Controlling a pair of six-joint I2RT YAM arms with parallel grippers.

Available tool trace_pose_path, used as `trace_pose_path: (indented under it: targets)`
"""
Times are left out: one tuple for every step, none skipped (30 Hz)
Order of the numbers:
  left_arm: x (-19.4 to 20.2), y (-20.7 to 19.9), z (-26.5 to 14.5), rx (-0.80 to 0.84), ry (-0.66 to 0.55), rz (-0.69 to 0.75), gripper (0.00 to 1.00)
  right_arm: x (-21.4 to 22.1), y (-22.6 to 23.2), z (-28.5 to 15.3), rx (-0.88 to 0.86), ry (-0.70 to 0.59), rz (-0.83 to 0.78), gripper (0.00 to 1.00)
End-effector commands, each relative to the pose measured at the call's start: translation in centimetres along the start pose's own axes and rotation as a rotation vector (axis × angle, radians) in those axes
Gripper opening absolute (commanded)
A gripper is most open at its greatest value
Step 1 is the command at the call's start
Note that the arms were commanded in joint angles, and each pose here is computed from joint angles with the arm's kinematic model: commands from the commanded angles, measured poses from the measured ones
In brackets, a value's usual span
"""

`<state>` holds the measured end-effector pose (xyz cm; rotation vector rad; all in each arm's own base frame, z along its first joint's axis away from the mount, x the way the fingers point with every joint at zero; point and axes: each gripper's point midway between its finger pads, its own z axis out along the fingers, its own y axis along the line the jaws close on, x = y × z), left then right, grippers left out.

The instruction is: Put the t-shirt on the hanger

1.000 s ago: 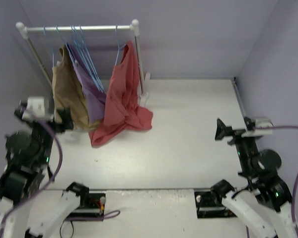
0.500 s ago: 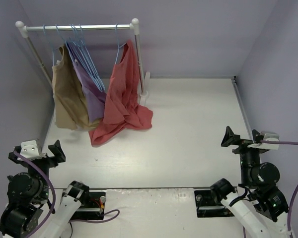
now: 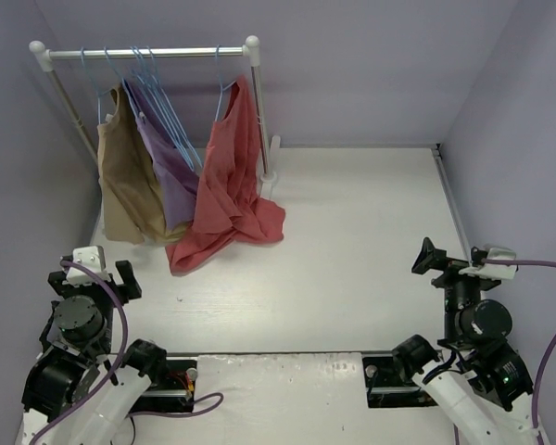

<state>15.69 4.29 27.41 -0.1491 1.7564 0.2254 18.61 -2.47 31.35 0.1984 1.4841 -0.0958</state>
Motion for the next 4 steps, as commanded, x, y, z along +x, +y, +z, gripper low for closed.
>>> trace_pose_path:
  targets:
    - [-1.37,-0.30,0.33,-0.003,-0.032,-0.043,0.77,-1.48,0.49,0.70,0.011,-0.028,0.042,1.00]
    - [-1.42,-0.27,0.33,-0.004,-0.032,-0.040,0.77,-1.52,0.55,0.73,0.010,-0.027,0.041,1.00]
    - [-1.45,-0.26,0.33,-0.004,-0.030,-0.034,0.77,-1.54,0.68,0.83,0.007,-0.023,0.038,1.00]
    - [-1.46,-0.28,0.35,-0.003,-0.028,-0.029,0.77,-1.57,0.79,0.85,0.002,-0.023,0.038,1.00]
